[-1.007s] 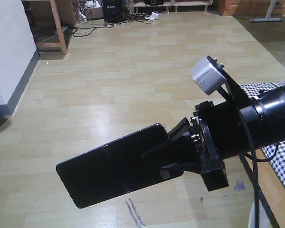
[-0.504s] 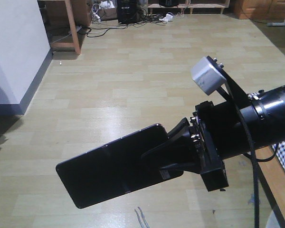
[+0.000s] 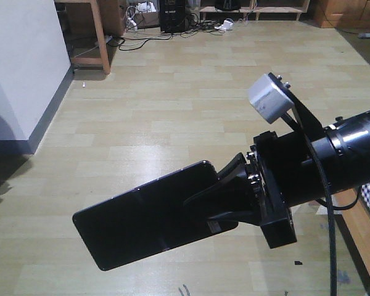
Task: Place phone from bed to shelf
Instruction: 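Carry the phone in the right gripper while driving toward the white desk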
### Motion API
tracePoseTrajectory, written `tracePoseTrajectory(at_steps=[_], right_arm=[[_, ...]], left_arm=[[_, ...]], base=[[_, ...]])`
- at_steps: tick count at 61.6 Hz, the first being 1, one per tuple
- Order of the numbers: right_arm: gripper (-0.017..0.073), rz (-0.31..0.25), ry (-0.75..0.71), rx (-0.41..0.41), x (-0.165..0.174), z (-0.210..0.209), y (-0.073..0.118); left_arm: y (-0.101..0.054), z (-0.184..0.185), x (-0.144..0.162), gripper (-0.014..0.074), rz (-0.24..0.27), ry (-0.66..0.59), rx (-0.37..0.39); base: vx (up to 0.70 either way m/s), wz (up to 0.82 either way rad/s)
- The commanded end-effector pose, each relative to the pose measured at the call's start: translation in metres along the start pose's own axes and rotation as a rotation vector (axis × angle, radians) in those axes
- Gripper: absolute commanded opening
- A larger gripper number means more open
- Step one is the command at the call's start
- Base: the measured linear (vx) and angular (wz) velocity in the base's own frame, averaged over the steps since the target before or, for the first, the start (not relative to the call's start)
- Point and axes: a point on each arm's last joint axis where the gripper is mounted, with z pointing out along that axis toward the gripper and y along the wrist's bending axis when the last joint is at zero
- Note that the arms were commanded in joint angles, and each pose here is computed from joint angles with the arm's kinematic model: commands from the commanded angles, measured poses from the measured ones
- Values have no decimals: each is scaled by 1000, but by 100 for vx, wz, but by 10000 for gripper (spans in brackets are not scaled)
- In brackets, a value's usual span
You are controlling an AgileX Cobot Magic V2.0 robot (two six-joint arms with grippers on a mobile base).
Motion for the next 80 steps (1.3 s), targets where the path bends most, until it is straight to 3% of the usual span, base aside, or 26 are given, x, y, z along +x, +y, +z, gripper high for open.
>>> tracePoseTrajectory(at_steps=[1, 80], right_arm=[[-1, -27, -65, -95, -11, -8, 20], [-1, -27, -65, -95, -11, -8, 20]], left_arm=[[1, 0, -6, 1, -9, -76, -5], [1, 0, -6, 1, -9, -76, -5]], base=[[18, 0], [25, -2]])
